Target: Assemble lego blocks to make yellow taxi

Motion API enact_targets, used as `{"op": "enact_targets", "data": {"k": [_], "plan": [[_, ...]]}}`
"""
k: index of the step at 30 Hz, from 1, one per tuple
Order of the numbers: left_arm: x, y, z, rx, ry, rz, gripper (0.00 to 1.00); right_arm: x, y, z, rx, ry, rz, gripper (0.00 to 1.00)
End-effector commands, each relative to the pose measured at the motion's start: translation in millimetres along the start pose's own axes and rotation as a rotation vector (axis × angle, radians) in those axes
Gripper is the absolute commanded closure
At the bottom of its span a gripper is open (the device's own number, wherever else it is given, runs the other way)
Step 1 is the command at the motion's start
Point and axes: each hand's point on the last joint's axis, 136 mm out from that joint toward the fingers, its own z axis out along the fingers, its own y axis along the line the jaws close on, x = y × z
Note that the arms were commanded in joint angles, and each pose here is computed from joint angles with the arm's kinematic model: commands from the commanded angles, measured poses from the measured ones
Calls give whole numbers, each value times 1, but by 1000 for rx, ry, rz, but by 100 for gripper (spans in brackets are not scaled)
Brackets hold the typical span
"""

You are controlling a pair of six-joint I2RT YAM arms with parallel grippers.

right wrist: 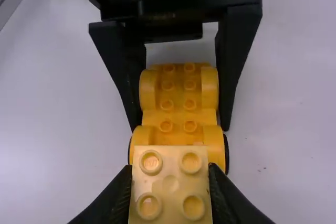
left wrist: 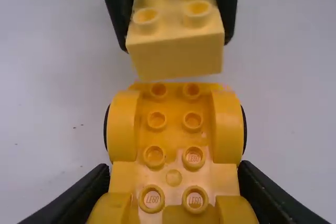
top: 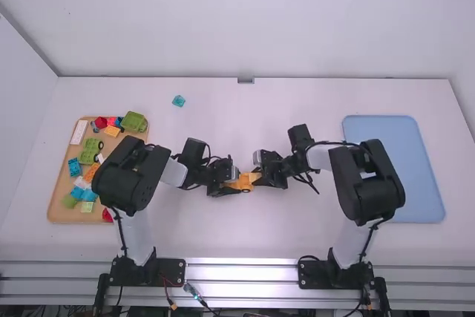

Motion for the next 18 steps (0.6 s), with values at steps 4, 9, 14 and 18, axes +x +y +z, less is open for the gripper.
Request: {"op": "enact_targets", "data": {"k": [4, 9, 14, 18], "plan": [[8, -1, 2, -3, 21, -21, 46, -19, -2, 2, 12, 4, -48, 79], [7, -1, 2, -3, 16, -19, 44, -14, -9, 18, 57, 88, -12, 81], [7, -3, 3, 3, 18, -21, 44, -10, -8, 26, 74, 117, -2, 82], [8, -1, 2, -4, 20, -24, 44, -5, -1, 28, 62, 122, 6, 82]]}}
